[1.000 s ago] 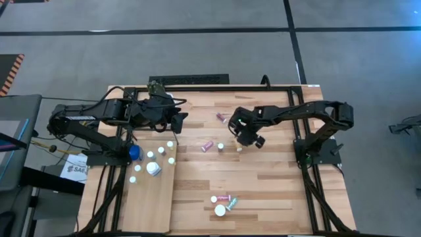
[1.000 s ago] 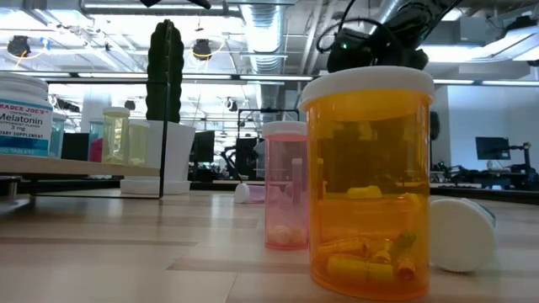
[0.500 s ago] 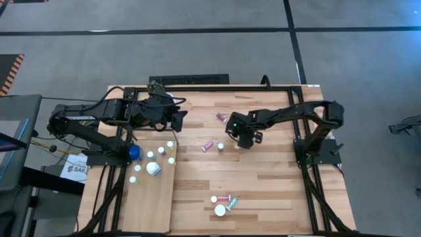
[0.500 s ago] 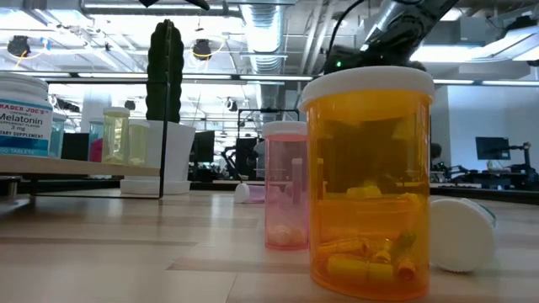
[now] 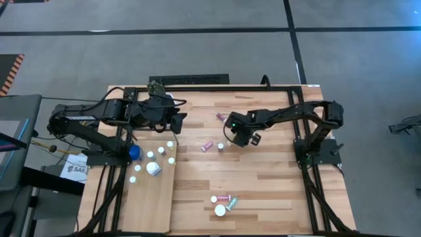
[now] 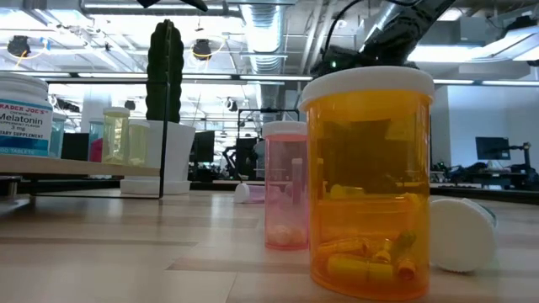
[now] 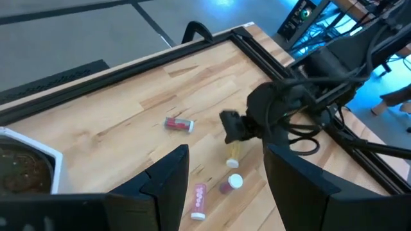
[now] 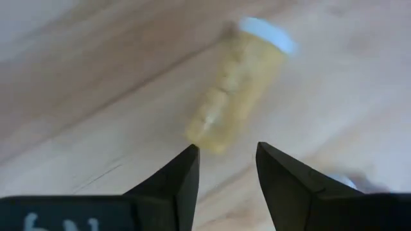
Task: Pick and place medicine bottles onto shelf by color
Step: Put the yellow pill bottle on the shelf
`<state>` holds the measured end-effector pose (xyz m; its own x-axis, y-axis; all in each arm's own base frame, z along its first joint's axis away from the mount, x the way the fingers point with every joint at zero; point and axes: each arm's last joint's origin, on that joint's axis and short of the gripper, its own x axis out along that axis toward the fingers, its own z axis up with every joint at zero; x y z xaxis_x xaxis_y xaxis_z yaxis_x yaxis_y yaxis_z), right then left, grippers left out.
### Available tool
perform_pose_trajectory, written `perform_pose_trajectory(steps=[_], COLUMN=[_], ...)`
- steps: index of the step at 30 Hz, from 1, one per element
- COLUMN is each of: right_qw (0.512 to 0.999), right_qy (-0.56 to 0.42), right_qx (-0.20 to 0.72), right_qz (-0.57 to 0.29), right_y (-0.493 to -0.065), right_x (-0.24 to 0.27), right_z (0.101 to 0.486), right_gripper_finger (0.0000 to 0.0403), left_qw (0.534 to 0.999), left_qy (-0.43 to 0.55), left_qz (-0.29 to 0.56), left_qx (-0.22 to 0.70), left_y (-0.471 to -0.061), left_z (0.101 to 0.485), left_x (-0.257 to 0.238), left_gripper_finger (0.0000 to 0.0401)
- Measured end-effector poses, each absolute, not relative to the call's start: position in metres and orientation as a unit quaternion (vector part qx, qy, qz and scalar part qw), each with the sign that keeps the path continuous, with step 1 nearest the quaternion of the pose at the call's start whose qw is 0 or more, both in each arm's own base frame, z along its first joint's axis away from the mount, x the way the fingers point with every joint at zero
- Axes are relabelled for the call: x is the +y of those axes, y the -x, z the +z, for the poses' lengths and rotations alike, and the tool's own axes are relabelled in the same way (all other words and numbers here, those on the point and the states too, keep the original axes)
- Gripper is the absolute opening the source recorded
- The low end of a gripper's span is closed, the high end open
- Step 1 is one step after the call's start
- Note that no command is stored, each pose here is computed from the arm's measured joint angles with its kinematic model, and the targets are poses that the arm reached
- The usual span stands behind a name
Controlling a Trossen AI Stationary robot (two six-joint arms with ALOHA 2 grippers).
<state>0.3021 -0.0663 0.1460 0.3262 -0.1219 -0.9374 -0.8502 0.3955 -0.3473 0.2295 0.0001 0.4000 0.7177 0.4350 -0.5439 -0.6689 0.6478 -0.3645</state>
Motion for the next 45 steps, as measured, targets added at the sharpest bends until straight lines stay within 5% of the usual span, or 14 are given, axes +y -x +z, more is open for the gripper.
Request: perform_pose_trajectory(steps=[4, 11, 18, 45], right_qw=[0.706, 0.696, 0.738, 0.802], right_qy=[0.414, 0.342, 0.262, 0.185], right_qx=[0.53, 0.589, 0.598, 0.562], right_qz=[0.224, 0.228, 0.171, 0.084], right_y=[-0.305, -0.292, -0.296, -0.321], right_x=[-0.067, -0.063, -0.053, -0.034], right_z=[0.155, 0.151, 0.151, 0.175], right_gripper_finger=[0.0182, 0.0183, 0.0186, 0.0188], left_qw=[0.883, 0.883, 0.883, 0.884], left_qy=[0.279, 0.282, 0.281, 0.28], left_qz=[0.312, 0.307, 0.306, 0.306], left_qx=[0.212, 0.215, 0.217, 0.217], left_y=[-0.229, -0.229, -0.229, -0.229], left_z=[0.399, 0.399, 0.399, 0.399], left_x=[0.0, 0.0, 0.0, 0.0], left_gripper_finger=[0.0188, 0.0188, 0.0188, 0.0188])
